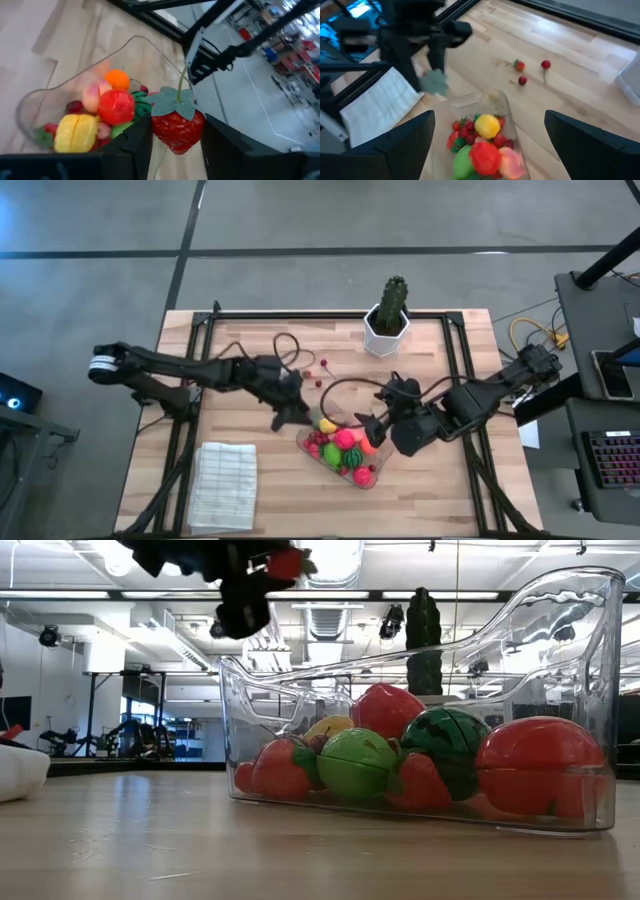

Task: Pick and placing Produce into tupperware
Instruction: Put the red strawberry into the transparent bin

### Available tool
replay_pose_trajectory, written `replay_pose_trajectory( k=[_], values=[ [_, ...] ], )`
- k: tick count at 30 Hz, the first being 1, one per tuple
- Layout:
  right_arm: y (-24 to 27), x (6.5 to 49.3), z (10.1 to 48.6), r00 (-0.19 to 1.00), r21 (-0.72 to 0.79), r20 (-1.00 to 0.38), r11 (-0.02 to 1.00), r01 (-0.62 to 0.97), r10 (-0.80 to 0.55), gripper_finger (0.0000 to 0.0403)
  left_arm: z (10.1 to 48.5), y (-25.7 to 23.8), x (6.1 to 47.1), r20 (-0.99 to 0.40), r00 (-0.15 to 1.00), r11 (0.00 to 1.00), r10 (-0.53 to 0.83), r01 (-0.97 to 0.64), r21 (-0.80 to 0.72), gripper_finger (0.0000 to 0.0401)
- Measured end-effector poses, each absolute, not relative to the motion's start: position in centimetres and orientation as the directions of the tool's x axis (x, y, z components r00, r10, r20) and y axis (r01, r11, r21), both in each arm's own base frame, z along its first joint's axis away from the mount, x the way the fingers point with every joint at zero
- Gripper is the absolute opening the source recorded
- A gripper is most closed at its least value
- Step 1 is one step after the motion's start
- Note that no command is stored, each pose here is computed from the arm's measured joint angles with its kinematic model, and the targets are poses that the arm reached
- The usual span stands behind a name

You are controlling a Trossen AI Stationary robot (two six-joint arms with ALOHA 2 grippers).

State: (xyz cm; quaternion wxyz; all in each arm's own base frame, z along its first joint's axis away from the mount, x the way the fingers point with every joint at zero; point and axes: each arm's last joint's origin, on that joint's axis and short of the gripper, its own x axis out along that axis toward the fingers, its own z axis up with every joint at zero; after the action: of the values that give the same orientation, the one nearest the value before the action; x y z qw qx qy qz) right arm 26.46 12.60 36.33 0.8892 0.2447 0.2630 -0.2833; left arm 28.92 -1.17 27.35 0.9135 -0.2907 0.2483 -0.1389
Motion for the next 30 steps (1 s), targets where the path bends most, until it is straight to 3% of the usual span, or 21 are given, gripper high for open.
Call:
replay_pose_trajectory(
  k=[4,8,17,20,25,30],
  values=[
    [13.7,25.9,36.3,0.717,0.318,-0.606,0.721,0.615,-0.344,0.0368,25.7,-2.3,30.8,-0.438,0.833,0.782,-0.337,-0.011,-0.623,0.0145],
    [15.0,25.2,36.3,0.734,0.347,-0.606,0.727,0.592,-0.308,0.0368,24.1,-2.9,32.3,-0.492,0.798,0.735,-0.347,-0.095,-0.671,0.0185],
    [16.8,24.0,36.4,0.761,0.382,-0.586,0.732,0.564,-0.280,0.0368,24.8,-2.8,33.0,-0.472,0.810,0.737,-0.348,-0.075,-0.672,0.0277],
    [16.9,23.8,36.4,0.764,0.383,-0.577,0.731,0.565,-0.289,0.0368,26.1,-2.4,32.2,-0.444,0.829,0.817,-0.339,0.026,-0.576,0.0279],
    [16.9,23.8,36.2,0.759,0.373,-0.581,0.734,0.568,-0.292,0.0368,28.0,-2.1,29.1,-0.519,0.800,0.930,-0.301,0.125,-0.347,0.0266],
    [16.8,23.7,36.0,0.752,0.350,-0.587,0.743,0.570,-0.301,0.0368,28.2,-1.1,26.0,-0.633,0.774,1.000,0.014,0.000,0.022,0.0250]
  ],
)
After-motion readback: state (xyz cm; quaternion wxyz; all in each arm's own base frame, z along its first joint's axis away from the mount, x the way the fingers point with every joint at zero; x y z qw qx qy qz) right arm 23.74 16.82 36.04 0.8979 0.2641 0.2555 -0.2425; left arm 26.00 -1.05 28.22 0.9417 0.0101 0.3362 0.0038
